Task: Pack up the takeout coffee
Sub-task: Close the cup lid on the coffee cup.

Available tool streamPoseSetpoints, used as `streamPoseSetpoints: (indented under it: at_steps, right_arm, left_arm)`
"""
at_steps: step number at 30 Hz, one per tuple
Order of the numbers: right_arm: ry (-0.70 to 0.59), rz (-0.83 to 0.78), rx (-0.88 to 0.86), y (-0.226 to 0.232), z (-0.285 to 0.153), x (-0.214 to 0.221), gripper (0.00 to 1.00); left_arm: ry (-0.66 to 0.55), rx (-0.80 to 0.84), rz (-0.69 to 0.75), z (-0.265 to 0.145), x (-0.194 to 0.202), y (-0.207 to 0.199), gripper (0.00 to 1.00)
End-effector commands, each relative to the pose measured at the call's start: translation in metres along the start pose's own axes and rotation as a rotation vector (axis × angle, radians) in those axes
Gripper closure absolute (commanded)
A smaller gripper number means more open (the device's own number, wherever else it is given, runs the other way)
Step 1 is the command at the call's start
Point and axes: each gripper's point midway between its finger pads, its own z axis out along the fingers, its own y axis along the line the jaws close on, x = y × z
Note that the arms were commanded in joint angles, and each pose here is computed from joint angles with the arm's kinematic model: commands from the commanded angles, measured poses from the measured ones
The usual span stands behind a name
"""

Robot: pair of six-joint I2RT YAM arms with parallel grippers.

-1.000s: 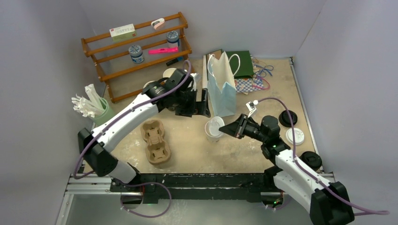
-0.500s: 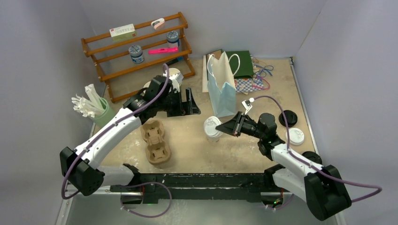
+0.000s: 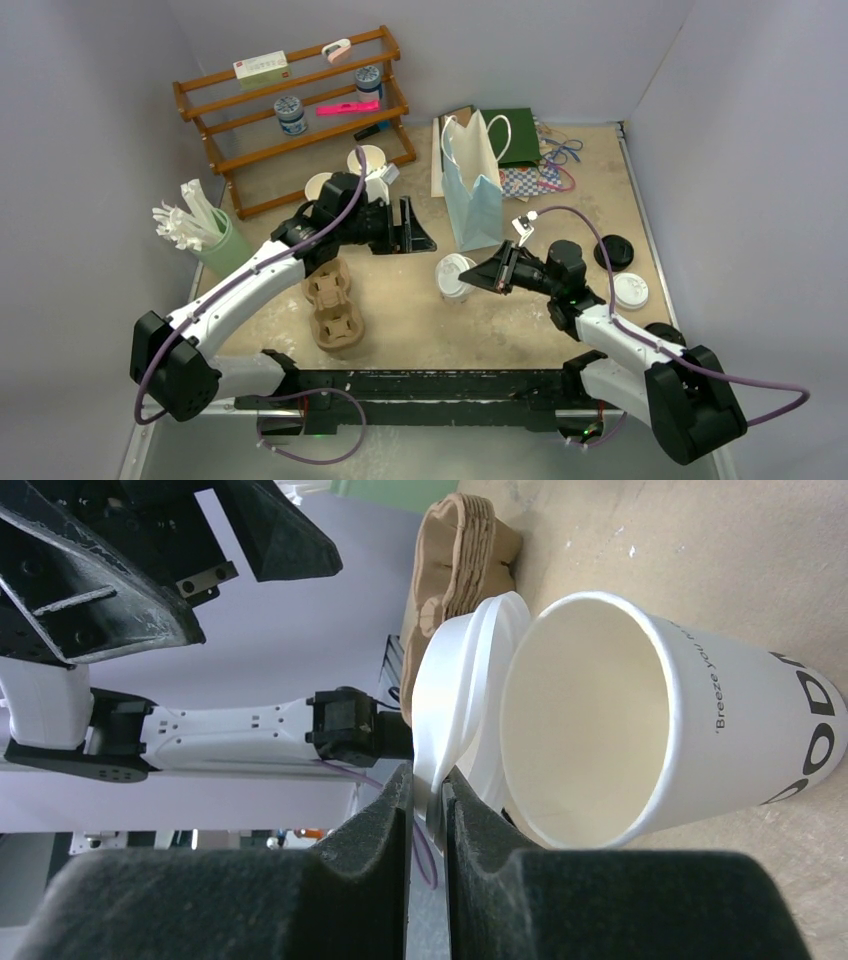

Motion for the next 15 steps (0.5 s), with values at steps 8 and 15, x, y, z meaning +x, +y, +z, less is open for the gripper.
streamPoseSetpoints:
  at_steps: [8, 15]
  right_arm:
    - [-0.041, -0.049, 0.004, 0.005, 0.003, -0.012, 0.81]
    - [-0.043, -0.055, -0.001, 0.009, 0.008, -0.020, 0.77]
  left_arm:
    - [0.003, 0.114, 0.075, 0.017, 0.004, -0.002, 0.33]
    - [0.011, 0.120, 0.062, 0.022, 0.012, 0.006, 0.30]
